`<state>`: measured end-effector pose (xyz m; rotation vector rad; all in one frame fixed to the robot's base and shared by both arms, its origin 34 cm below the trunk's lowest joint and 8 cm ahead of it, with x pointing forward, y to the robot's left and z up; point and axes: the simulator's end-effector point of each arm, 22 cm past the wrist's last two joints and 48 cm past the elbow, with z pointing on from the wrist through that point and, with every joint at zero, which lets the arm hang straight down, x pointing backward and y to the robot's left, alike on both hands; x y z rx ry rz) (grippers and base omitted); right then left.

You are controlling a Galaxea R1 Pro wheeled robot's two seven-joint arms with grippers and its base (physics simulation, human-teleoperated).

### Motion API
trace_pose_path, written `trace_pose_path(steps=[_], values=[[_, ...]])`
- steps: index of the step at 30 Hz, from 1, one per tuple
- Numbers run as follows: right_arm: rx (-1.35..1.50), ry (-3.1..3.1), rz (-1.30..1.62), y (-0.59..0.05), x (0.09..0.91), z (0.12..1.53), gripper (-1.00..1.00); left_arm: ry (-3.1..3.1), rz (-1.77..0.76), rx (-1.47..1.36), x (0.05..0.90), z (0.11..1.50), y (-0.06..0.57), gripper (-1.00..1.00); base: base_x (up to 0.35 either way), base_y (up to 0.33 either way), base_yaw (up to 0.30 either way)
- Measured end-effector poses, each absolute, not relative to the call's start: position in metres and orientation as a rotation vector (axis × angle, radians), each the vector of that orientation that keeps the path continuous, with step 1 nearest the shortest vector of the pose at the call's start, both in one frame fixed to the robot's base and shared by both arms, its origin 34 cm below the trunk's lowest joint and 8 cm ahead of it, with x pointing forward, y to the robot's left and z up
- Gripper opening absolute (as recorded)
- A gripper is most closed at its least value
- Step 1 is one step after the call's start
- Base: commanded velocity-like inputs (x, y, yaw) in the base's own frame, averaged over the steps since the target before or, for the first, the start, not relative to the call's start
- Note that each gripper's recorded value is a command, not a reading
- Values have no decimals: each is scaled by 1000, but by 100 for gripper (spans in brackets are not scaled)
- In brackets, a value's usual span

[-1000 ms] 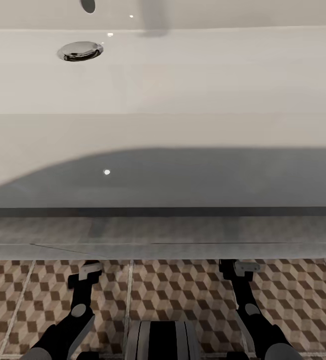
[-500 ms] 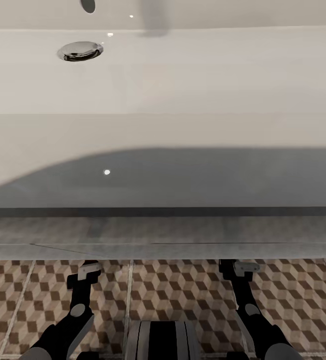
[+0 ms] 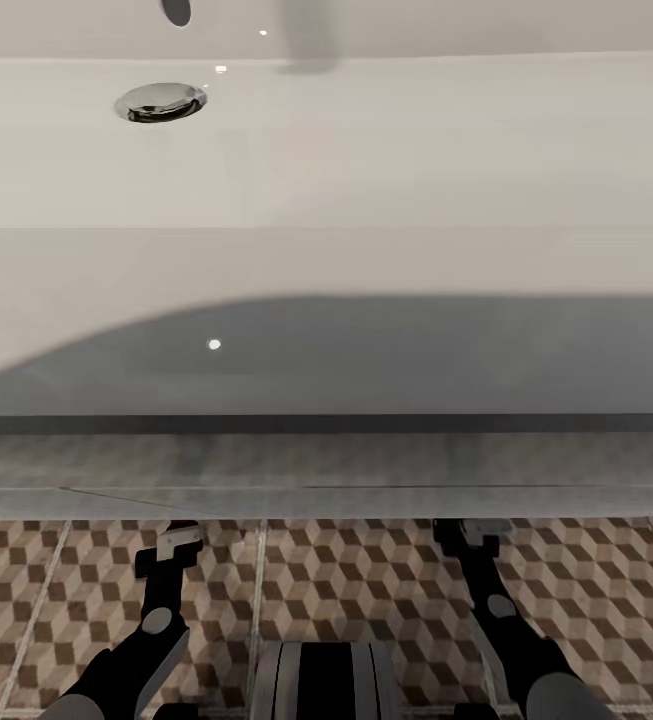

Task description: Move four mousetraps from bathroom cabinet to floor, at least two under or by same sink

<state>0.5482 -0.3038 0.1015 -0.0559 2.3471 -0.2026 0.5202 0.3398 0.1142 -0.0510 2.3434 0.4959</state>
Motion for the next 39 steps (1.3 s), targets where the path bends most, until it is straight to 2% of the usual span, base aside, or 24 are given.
trace_pose_path(steps=[39], values=[[-55,2328,-193,-302,567,106,-100,2342,494,-53,521,114,339,-100,0,0,0]])
